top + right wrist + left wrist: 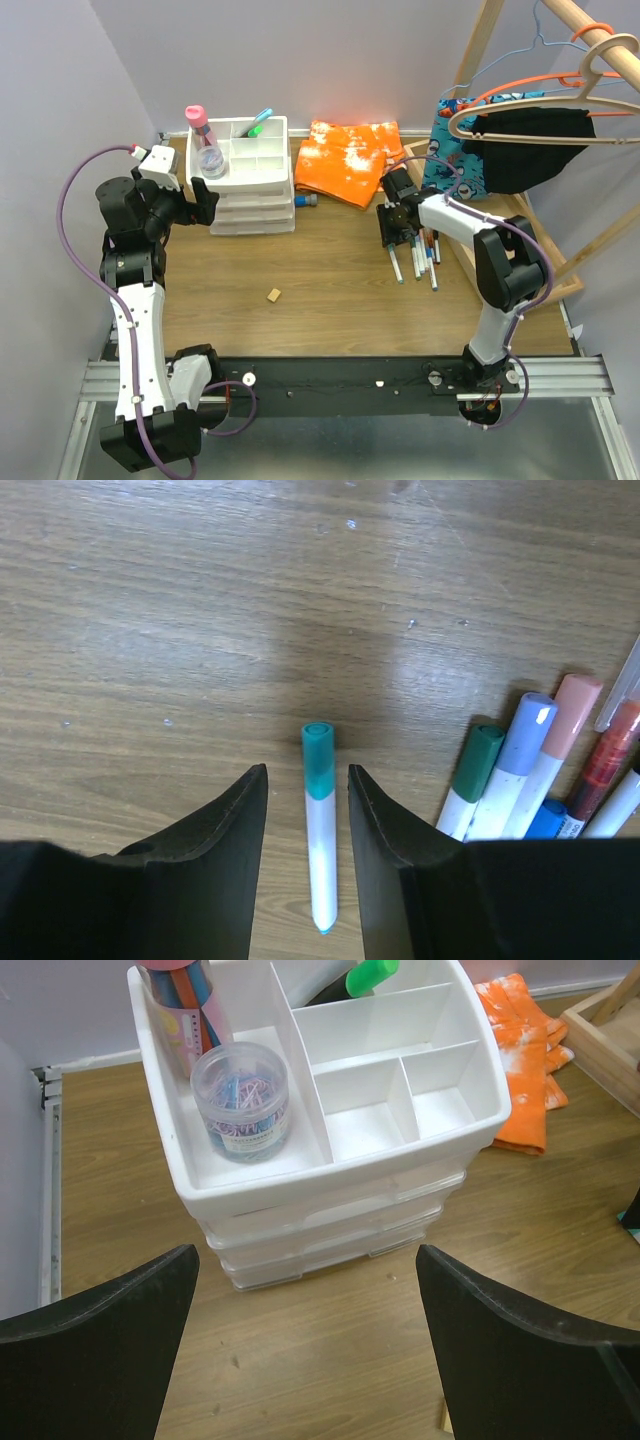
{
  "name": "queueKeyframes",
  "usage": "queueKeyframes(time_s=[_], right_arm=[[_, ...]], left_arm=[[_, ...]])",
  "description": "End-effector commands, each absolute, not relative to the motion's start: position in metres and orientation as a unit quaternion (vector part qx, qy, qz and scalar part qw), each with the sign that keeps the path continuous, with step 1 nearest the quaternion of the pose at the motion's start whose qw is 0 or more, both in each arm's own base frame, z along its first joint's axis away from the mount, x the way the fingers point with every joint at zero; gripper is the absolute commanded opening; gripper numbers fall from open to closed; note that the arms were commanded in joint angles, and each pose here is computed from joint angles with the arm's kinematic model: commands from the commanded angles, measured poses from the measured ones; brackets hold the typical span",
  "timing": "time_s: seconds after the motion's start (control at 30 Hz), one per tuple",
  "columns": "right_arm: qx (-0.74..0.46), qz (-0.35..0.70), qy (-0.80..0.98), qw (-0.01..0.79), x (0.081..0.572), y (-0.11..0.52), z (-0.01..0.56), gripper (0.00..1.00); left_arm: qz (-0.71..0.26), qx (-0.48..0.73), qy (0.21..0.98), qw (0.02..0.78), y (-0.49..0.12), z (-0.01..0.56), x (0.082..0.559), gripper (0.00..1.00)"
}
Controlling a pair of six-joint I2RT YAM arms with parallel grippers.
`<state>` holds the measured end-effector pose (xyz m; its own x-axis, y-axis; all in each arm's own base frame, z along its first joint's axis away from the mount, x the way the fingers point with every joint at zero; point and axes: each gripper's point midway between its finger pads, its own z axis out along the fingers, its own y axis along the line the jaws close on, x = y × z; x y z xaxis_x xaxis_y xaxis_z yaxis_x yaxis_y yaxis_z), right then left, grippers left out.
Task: Sort the stationery into containers
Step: Pick up the pen from the center of the board.
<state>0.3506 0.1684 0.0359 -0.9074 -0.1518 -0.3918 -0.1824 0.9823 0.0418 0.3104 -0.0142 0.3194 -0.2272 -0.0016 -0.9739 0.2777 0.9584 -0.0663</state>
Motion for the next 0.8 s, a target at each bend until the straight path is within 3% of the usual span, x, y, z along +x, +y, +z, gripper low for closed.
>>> queueKeyframes(time_s=[0.0, 0.53, 0.77], right_arm=[[-0.095, 0.029, 0.98, 0.171, 0.341, 0.161, 0.019, 0.44], [-0.109, 0.006, 0.985, 0.132, 0.308, 0.142, -0.01, 0.33], [-0.127, 0.069, 0.974, 0.172, 0.337, 0.173, 0.019, 0.22]], left_arm=[[-0.117, 0.09, 0.771, 0.619, -0.016, 0.319, 0.309, 0.99], [-0.123, 0.077, 0.77, 0.622, -0.016, 0.321, 0.309, 0.99], [-0.123, 0.074, 0.766, 0.627, -0.015, 0.326, 0.309, 0.99]])
